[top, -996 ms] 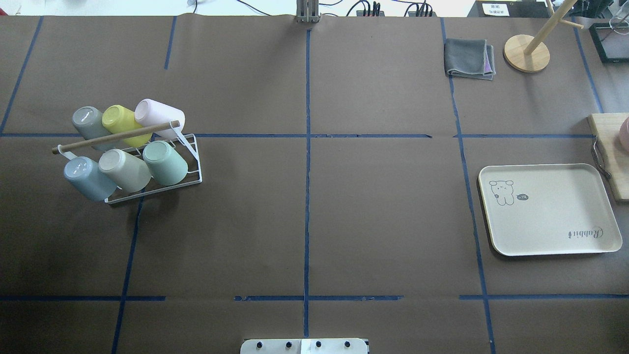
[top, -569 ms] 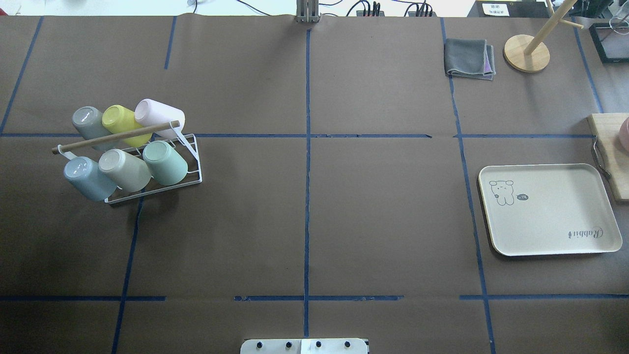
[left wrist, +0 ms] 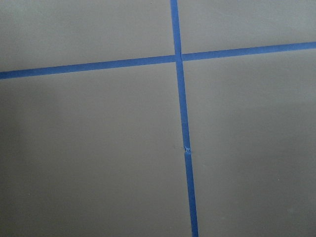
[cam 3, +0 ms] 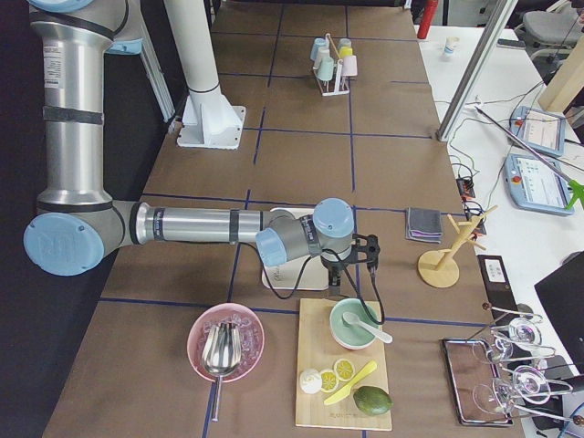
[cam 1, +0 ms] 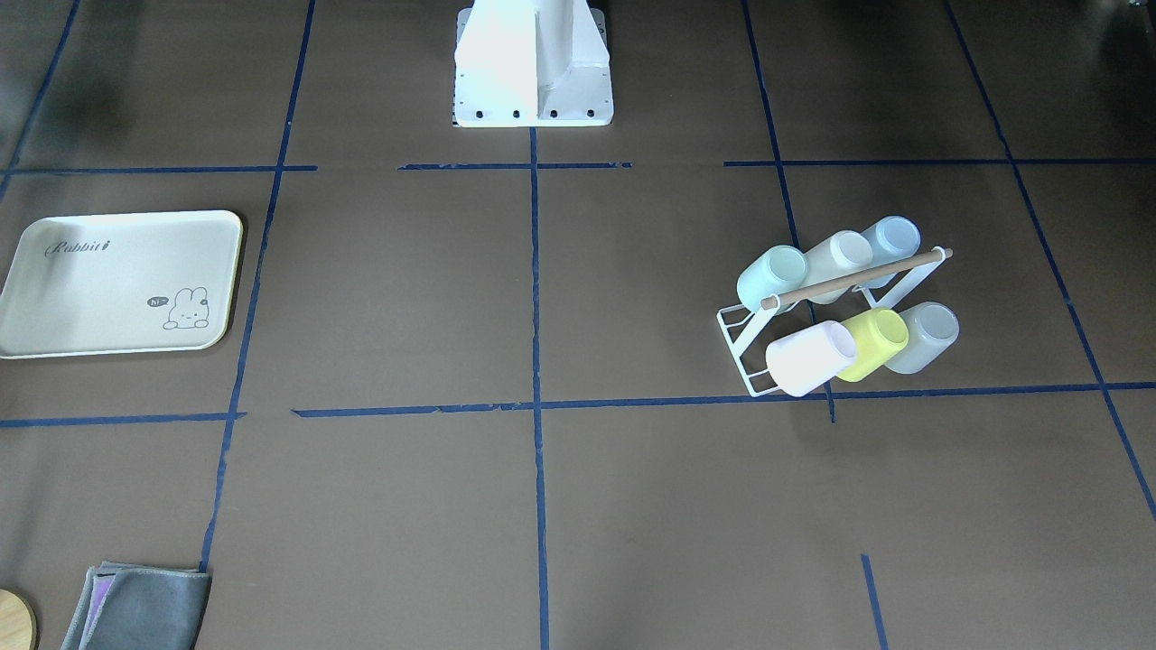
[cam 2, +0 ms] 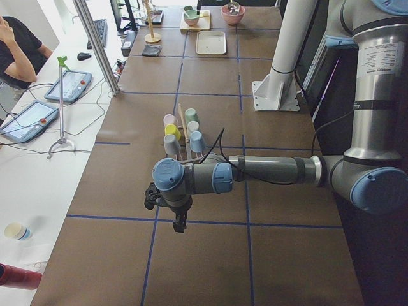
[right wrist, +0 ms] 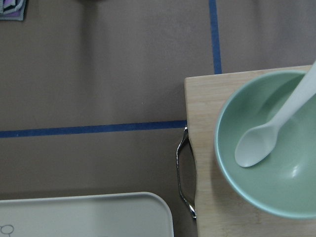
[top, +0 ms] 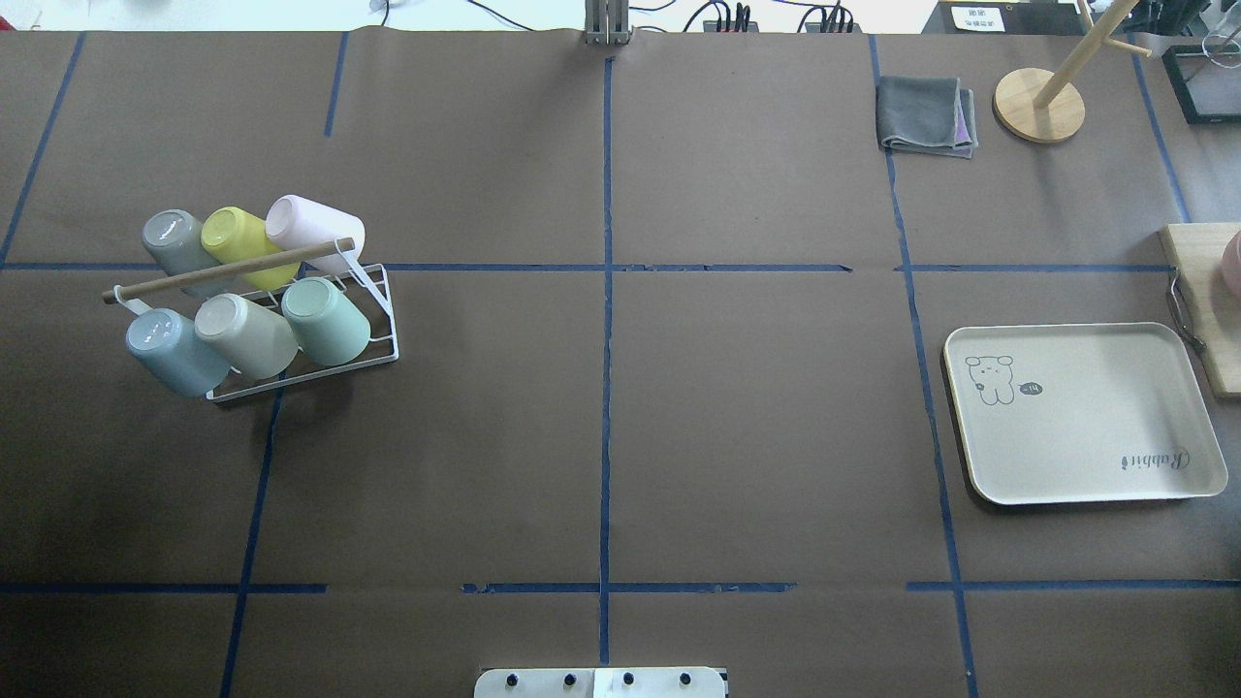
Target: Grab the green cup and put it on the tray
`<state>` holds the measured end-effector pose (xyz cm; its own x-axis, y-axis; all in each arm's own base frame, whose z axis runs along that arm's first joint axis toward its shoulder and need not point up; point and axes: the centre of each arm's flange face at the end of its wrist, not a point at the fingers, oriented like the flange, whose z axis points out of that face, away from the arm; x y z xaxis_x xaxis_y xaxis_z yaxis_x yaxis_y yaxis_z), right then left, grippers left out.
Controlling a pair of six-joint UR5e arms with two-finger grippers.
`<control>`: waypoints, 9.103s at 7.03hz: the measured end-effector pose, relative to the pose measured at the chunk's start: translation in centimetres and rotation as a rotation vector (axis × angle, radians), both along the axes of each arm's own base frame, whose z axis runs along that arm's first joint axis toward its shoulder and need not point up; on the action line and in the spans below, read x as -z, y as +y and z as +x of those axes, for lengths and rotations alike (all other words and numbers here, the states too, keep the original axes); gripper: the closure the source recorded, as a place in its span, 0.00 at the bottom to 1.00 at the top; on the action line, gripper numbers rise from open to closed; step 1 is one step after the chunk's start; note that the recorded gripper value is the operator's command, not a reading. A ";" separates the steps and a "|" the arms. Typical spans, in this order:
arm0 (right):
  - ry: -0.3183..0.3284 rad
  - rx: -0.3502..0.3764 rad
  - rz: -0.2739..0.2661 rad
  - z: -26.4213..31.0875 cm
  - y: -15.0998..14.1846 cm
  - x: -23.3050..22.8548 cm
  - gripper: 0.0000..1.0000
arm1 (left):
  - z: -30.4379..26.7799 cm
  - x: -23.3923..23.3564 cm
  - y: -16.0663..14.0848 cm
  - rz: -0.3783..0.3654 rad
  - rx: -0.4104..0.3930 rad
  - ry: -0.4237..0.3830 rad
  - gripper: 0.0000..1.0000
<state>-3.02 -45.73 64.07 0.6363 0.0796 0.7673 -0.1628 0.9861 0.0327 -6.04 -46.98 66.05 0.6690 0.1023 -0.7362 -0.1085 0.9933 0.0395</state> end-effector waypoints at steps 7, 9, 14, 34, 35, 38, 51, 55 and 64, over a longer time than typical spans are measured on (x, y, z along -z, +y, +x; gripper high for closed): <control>0.011 0.034 -0.067 -8.2 7.9 -6.9 0.06 | 0.0 0.3 0.0 0.003 0.002 0.003 0.00; 0.002 0.037 -0.079 -9.1 8.4 -7.4 0.28 | 0.0 0.4 -0.1 0.005 0.003 0.003 0.00; 0.005 0.039 -0.092 -9.3 8.9 -7.8 0.45 | 0.0 0.7 -0.2 0.012 0.004 0.003 0.00; -0.262 -0.116 -0.032 -3.3 3.0 5.8 1.00 | 0.1 1.2 -0.7 0.027 0.003 0.004 0.00; -0.291 -0.102 -0.040 -6.5 0.7 9.3 1.00 | 0.1 1.3 -0.7 0.024 0.007 0.004 0.00; -0.273 -0.047 -0.060 -19.5 -2.4 24.4 1.00 | 0.1 1.5 -0.8 0.017 0.018 0.004 0.00; -0.216 0.066 0.056 -44.0 9.7 34.7 0.00 | 0.1 2.6 -1.5 0.071 0.028 0.004 0.00; -0.109 -0.004 -0.008 -37.5 4.5 35.8 0.00 | 1.1 14.5 -2.3 0.333 0.002 0.000 0.00; 0.194 0.176 0.100 -20.4 -2.3 22.9 0.00 | 16.0 39.6 4.7 0.670 -0.313 -0.372 0.00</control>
